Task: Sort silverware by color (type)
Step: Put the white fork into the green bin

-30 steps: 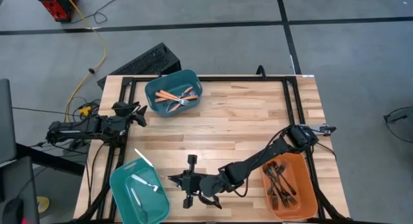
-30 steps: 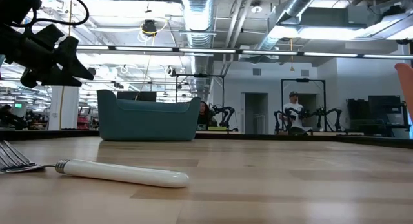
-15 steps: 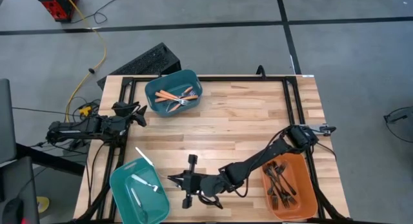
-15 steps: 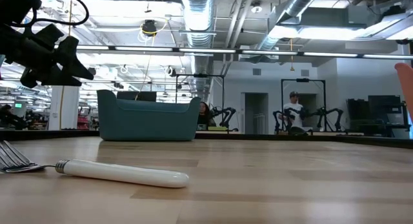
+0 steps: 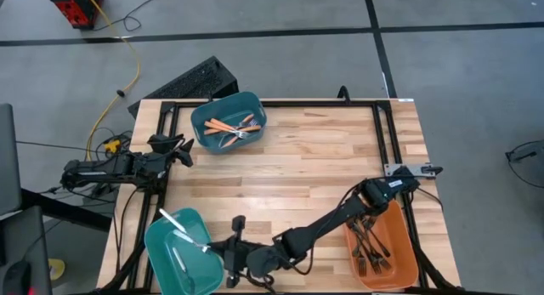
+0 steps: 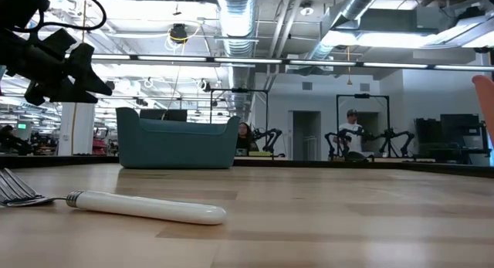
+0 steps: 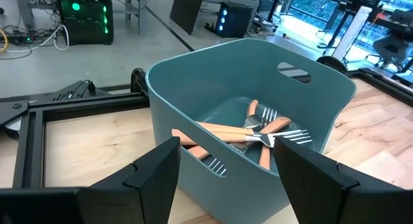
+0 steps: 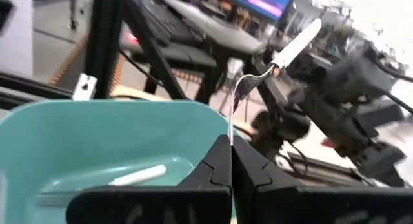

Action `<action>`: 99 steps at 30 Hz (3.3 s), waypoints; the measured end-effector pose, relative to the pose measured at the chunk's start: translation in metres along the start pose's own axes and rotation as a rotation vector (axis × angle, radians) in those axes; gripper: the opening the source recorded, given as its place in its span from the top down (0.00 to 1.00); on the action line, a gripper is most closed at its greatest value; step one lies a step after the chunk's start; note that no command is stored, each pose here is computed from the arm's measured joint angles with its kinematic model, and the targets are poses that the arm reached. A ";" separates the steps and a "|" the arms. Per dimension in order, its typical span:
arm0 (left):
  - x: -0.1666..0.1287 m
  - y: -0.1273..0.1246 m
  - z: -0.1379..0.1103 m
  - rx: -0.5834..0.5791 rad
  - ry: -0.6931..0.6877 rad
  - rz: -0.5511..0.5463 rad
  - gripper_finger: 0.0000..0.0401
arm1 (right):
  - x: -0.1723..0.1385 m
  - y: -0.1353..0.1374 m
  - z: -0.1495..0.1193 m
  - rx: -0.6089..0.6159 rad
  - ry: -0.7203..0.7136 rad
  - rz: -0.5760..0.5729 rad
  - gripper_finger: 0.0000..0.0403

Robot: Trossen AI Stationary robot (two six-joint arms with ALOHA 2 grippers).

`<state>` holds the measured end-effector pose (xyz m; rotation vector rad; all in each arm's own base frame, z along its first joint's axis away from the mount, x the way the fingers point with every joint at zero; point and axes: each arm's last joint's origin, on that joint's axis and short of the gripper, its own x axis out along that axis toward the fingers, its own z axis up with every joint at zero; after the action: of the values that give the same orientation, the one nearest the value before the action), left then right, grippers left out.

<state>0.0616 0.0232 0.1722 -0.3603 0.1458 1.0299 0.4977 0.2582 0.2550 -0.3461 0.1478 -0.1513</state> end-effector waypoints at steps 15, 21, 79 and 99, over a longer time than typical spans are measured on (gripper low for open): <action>0.000 0.000 0.000 0.000 -0.004 0.004 0.41 | 0.004 -0.004 -0.004 0.157 0.082 0.082 0.96; 0.000 0.000 0.000 0.000 -0.004 0.006 0.41 | 0.014 -0.002 -0.014 0.232 0.074 0.137 0.96; 0.000 0.000 0.000 0.008 -0.002 0.005 0.41 | 0.061 -0.036 -0.063 0.406 0.303 0.451 0.96; 0.000 0.000 0.000 0.008 -0.001 0.004 0.41 | 0.057 -0.037 -0.052 0.360 0.333 0.465 0.96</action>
<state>0.0615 0.0233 0.1721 -0.3517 0.1494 1.0328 0.5398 0.1967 0.2125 0.0804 0.5175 0.2258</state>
